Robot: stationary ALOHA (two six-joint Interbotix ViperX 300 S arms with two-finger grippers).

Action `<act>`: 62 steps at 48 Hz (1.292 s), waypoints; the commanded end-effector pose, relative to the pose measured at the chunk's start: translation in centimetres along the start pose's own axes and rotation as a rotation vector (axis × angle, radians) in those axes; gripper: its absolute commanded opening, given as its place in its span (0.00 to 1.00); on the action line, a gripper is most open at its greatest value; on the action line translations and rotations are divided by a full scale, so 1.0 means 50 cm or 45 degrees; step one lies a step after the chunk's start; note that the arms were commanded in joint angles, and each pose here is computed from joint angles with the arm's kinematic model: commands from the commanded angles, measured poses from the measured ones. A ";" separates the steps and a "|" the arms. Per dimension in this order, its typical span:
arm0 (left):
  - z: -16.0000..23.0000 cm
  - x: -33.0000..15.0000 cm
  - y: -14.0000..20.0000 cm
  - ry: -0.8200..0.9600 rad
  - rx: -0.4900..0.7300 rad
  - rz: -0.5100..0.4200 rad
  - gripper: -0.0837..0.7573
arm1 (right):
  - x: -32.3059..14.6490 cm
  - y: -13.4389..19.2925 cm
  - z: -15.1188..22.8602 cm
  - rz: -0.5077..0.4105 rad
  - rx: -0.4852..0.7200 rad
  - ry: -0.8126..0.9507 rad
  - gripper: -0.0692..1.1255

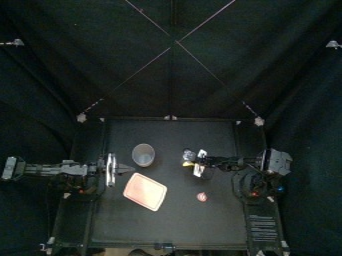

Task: Pick the banana then place it on the pink plate
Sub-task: Place banana on the pink plate

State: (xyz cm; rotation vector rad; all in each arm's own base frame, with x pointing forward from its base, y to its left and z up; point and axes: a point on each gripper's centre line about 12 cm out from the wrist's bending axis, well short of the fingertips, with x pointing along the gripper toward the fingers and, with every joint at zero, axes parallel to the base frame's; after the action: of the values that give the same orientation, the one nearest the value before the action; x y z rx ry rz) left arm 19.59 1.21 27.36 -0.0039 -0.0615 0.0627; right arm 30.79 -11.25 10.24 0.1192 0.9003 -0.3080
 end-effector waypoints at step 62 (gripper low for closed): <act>0.001 0.002 0.005 -0.006 0.016 0.014 0.09 | 0.132 0.386 0.376 0.356 -0.191 -0.256 0.57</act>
State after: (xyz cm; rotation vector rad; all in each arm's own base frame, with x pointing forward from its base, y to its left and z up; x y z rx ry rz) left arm 19.51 1.42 26.98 0.0050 -0.0520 0.0727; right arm 53.78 2.02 13.20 0.0748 0.7665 0.0157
